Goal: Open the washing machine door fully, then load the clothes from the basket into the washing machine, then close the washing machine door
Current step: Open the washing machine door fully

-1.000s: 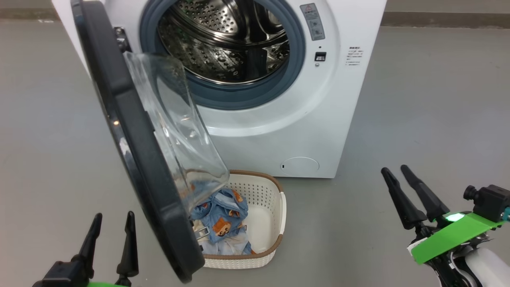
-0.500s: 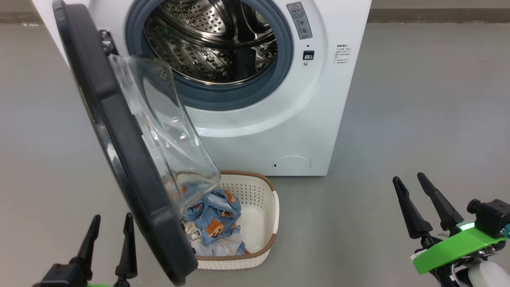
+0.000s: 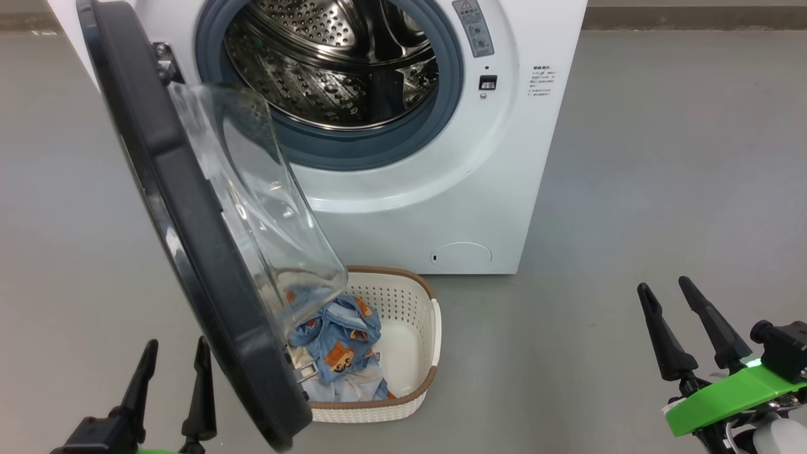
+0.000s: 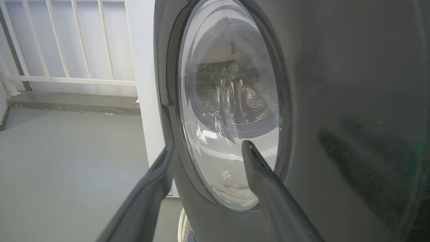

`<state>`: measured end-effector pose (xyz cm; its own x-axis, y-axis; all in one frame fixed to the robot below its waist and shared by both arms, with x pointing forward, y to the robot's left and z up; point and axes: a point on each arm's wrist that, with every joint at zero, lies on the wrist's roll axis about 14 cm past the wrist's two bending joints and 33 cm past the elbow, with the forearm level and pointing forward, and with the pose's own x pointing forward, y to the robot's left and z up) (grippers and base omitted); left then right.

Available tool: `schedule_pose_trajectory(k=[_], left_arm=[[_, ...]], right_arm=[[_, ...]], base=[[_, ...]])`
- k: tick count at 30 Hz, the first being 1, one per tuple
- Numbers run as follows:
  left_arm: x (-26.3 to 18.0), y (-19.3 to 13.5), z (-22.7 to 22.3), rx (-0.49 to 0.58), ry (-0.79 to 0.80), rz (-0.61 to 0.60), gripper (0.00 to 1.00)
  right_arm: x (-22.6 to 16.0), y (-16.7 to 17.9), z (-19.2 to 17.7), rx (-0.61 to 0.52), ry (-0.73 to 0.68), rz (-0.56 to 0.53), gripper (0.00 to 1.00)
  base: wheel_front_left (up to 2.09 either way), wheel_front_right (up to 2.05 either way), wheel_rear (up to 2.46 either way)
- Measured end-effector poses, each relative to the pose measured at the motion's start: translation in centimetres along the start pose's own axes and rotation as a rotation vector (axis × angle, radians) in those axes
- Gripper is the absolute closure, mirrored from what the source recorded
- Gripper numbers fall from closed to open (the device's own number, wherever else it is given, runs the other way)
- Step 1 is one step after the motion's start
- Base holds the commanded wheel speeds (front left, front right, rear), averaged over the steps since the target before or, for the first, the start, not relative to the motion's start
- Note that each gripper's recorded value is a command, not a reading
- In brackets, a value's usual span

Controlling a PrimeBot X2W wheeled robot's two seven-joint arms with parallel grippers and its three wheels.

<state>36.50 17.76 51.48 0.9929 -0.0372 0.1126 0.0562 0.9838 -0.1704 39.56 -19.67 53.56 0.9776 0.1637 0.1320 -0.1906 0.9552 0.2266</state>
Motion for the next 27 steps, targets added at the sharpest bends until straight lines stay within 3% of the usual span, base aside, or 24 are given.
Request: schedule_pose_trajectory(k=[27], left_arm=[[-0.12,0.29,0.07,0.002,-0.002,0.009,0.0]], right_arm=[[0.24,-0.25,-0.18,-0.012,0.004,-0.007,0.0]], base=[[0.0,0.0,0.0]])
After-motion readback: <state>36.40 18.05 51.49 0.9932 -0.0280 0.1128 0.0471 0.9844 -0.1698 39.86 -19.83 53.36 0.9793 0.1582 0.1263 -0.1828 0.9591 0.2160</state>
